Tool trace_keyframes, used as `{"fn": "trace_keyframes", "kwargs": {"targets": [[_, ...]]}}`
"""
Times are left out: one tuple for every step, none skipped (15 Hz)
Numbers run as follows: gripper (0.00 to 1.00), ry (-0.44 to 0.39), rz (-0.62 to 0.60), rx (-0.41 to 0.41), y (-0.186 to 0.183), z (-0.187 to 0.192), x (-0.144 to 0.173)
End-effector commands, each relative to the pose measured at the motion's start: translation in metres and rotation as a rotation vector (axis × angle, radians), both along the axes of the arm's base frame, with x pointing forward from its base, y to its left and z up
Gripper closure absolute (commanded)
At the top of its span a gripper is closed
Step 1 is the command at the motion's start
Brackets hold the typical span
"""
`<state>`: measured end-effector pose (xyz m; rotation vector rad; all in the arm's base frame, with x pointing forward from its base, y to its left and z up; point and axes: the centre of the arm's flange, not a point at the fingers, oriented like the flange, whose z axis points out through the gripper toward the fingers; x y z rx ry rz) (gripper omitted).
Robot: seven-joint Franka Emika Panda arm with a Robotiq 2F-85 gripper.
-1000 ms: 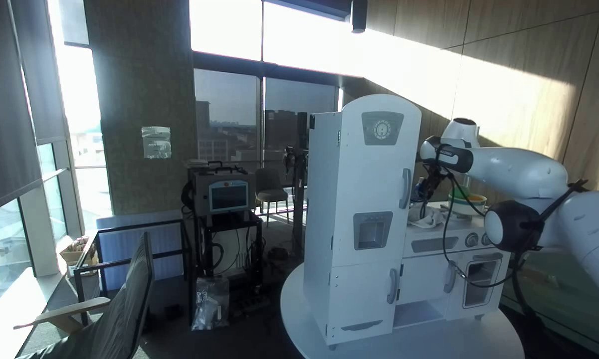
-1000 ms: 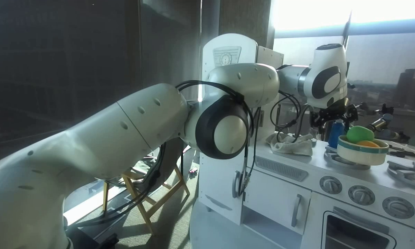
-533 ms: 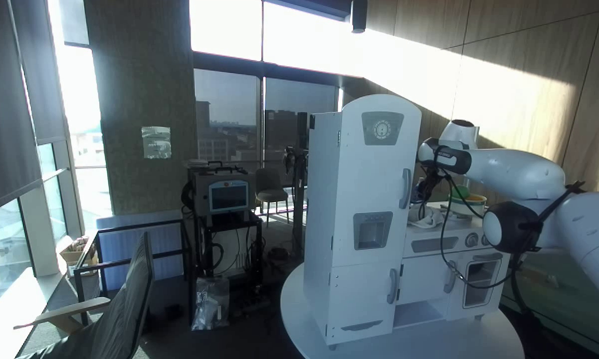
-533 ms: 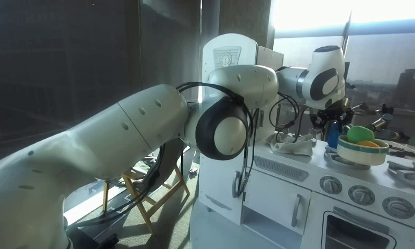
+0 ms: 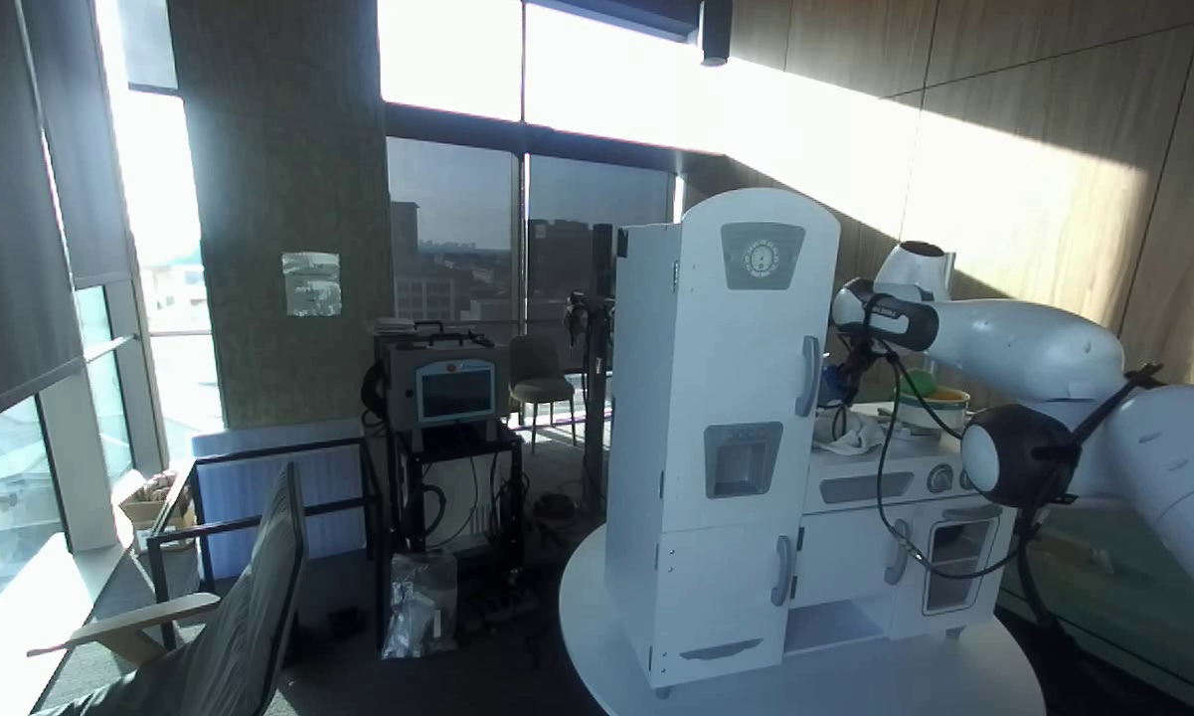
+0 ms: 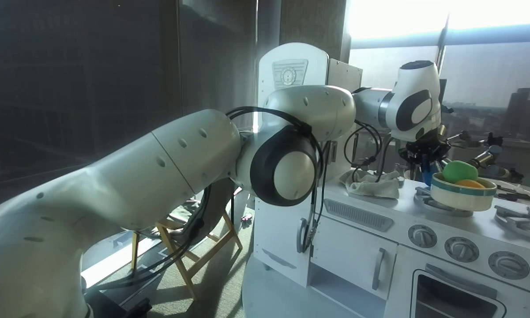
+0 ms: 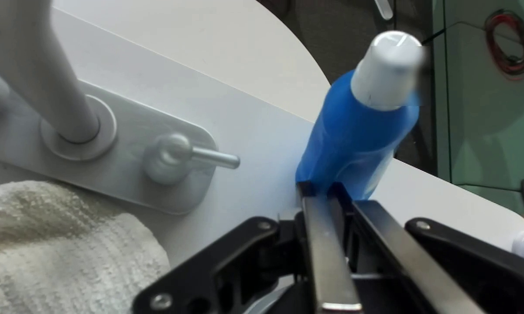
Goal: Put the green plush toy and the blue bottle in the pot
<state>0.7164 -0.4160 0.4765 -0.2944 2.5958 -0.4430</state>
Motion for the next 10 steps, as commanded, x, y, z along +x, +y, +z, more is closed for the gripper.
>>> {"fn": "trace_keyframes", "kwargs": {"targets": [[0.82, -0.022, -0.005, -0.016, -0.036, 0.029, 0.059], [0.90, -0.023, 0.001, -0.025, -0.037, 0.030, 0.058], [0.87, -0.020, -0.001, -0.021, -0.037, 0.031, 0.058], [0.91, -0.024, 0.001, -0.024, -0.037, 0.033, 0.056], [0.91, -0.025, 0.007, -0.030, -0.038, 0.035, 0.055], [0.91, -0.025, 0.006, -0.030, -0.039, 0.037, 0.054], [0.91, -0.028, 0.005, -0.029, -0.040, 0.039, 0.052], [0.91, -0.029, 0.005, -0.029, -0.042, 0.041, 0.050], [0.91, -0.030, 0.005, -0.024, -0.043, 0.044, 0.049], [0.91, -0.026, 0.013, -0.021, -0.043, 0.048, 0.043]]}}
